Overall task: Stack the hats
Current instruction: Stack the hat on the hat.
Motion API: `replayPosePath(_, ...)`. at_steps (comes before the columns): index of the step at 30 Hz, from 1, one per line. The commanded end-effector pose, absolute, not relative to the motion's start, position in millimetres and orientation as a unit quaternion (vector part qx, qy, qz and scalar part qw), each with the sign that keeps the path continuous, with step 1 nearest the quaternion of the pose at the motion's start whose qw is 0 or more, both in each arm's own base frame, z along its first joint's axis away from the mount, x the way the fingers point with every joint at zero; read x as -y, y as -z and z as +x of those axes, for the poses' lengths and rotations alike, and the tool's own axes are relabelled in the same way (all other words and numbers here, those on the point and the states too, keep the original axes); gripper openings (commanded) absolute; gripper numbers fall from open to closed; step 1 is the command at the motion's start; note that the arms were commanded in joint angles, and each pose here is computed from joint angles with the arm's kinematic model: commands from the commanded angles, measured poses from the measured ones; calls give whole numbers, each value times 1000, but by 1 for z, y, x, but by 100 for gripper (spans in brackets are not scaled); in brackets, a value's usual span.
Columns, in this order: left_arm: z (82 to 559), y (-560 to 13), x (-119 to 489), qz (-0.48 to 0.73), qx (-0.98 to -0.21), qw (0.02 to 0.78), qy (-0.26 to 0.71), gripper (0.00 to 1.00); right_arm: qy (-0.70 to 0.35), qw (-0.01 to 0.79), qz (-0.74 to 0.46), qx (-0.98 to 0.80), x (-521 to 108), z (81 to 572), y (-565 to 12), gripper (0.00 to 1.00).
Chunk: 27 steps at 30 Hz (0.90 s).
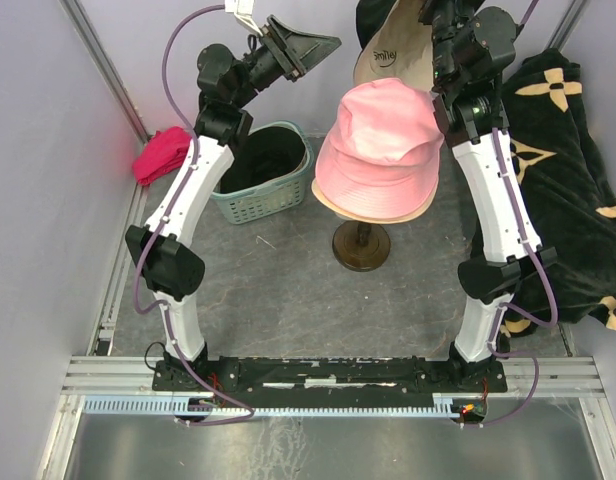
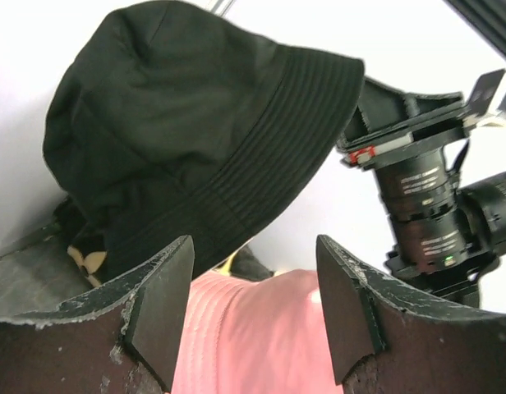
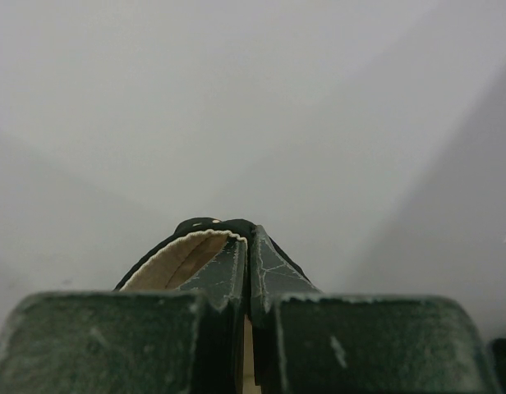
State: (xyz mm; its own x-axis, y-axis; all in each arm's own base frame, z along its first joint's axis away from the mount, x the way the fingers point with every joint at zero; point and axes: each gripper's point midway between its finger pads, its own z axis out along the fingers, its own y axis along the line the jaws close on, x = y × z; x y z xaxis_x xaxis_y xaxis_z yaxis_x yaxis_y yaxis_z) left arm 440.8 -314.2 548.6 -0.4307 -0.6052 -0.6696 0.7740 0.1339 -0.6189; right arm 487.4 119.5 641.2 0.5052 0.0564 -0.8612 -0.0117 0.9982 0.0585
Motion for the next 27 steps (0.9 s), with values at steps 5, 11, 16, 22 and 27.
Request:
replayPosePath(5, 418, -544, 334, 191, -560, 589, 551, 69, -34, 880, 13, -474, -132, 473, -661, 2)
replayPosePath(11, 412, -542, 343, 219, -566, 622, 494, 69, -37, 878, 10, -478, -139, 474, -658, 2)
replayPosePath(16, 410, -541, 341, 216, -573, 656, 441, 69, -42, 878, 10, -477, -141, 475, -657, 2)
replayPosePath(22, 417, -540, 328, 189, -585, 721, 320, 69, -47, 877, 9, -478, -142, 473, -658, 2)
replayPosePath(27, 418, -541, 330, 191, -580, 741, 278, 69, -52, 877, 6, -477, -143, 470, -660, 2)
